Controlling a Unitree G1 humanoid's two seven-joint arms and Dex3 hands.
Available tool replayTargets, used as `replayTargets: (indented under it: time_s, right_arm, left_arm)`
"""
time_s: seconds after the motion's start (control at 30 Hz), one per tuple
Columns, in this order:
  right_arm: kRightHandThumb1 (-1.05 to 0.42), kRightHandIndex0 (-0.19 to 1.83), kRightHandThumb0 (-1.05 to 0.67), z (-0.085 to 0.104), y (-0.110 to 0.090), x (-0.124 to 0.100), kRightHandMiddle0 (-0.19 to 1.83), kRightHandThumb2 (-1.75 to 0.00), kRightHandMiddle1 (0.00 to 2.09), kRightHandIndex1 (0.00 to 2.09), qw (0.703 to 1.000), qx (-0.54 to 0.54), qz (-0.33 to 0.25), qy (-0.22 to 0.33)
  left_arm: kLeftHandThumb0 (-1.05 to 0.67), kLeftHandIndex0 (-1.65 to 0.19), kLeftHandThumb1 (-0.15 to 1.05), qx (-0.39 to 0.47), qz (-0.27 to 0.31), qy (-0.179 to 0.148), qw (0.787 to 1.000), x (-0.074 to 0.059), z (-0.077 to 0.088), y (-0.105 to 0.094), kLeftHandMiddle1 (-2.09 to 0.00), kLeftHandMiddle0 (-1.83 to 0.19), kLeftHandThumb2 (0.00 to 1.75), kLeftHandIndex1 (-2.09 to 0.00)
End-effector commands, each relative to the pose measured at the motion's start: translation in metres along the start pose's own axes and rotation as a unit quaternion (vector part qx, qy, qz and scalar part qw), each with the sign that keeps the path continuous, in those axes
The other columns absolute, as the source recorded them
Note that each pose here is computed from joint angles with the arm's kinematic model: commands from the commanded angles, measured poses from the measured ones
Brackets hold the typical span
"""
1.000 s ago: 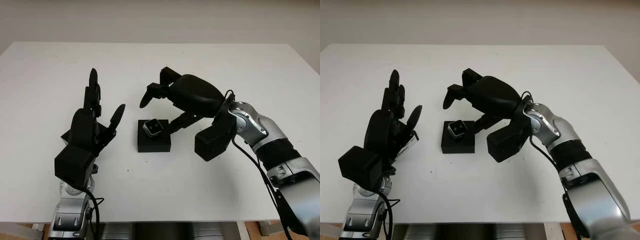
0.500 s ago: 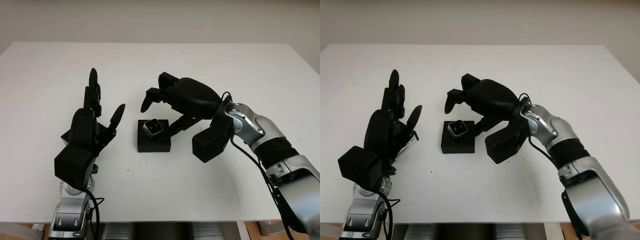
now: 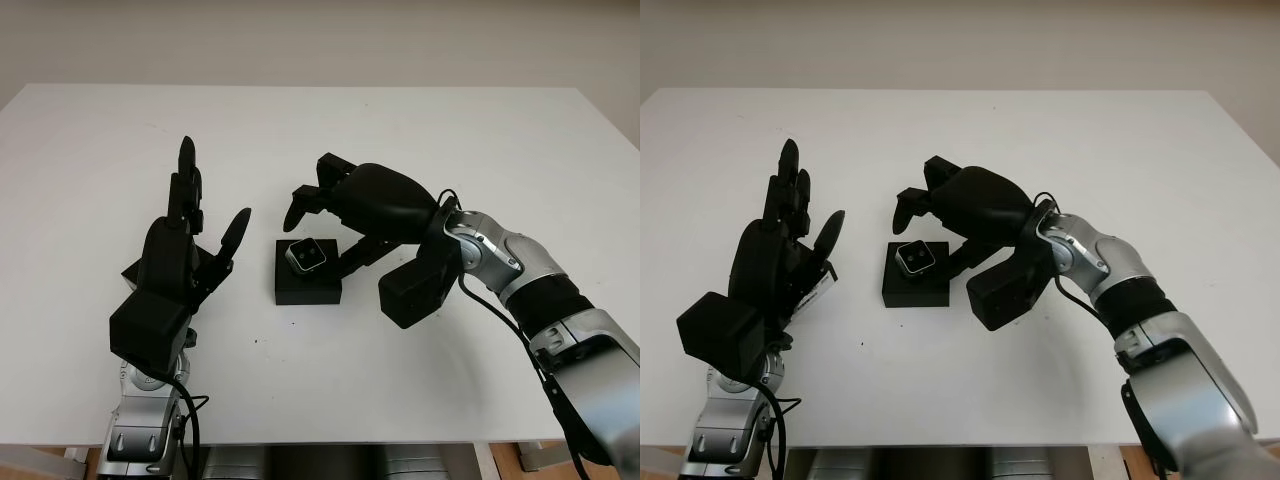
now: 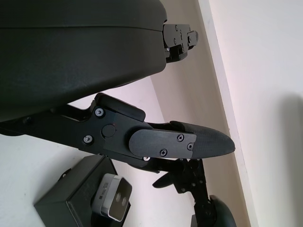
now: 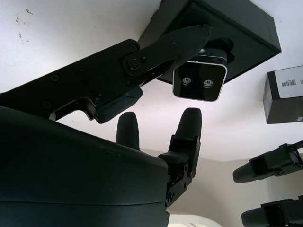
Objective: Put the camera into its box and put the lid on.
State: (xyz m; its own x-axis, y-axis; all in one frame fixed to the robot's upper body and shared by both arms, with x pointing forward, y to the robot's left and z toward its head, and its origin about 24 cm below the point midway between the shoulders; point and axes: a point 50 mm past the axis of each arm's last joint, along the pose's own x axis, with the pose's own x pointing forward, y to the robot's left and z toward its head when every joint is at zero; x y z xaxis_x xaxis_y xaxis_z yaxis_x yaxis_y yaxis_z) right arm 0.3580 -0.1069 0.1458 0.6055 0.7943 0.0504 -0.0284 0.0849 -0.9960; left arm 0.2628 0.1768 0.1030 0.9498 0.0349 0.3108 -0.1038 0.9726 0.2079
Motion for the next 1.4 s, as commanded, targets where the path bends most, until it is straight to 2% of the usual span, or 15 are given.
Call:
replayTargets:
  time_s: [0.0, 0.7, 1.07, 1.37]
  right_arm:
    - [-0.83, -0.08, -0.76, 0.0016, -0.0041, 0.0049, 0.29, -0.06, 1.02, 1.98, 1.000, -0.007, -0.004, -0.006]
    - [-0.87, -0.02, -0.68, 0.0027, -0.0024, 0.0099, 0.40, -0.06, 1.06, 2.09, 1.000, -0.020, -0.012, -0.015]
    - [-0.88, 0.21, -0.58, 0.0045, -0.0017, 0.0088, 0.54, -0.06, 1.20, 2.09, 0.998, -0.038, -0.036, -0.036]
    - [-0.91, 0.29, -0.52, 0.0025, -0.0019, 0.0068, 0.56, -0.06, 1.26, 2.09, 0.996, -0.069, -0.038, -0.037]
  left_arm:
    - [-0.77, 0.11, 1.05, 0.001, 0.001, -0.006, 1.000, -0.0007, 0.0027, -0.0006, -0.06, 0.08, 0.32, -0.05]
    - [-0.77, 0.12, 1.05, -0.005, -0.003, -0.008, 1.000, -0.0025, 0.0024, -0.0030, -0.05, 0.09, 0.33, -0.05]
    - [-0.77, 0.12, 1.05, -0.008, -0.003, -0.008, 1.000, -0.0026, 0.0023, -0.0028, -0.05, 0.10, 0.32, -0.05]
    - [-0.77, 0.12, 1.05, -0.003, -0.006, -0.012, 1.000, -0.0032, 0.0029, -0.0024, -0.06, 0.09, 0.32, -0.05]
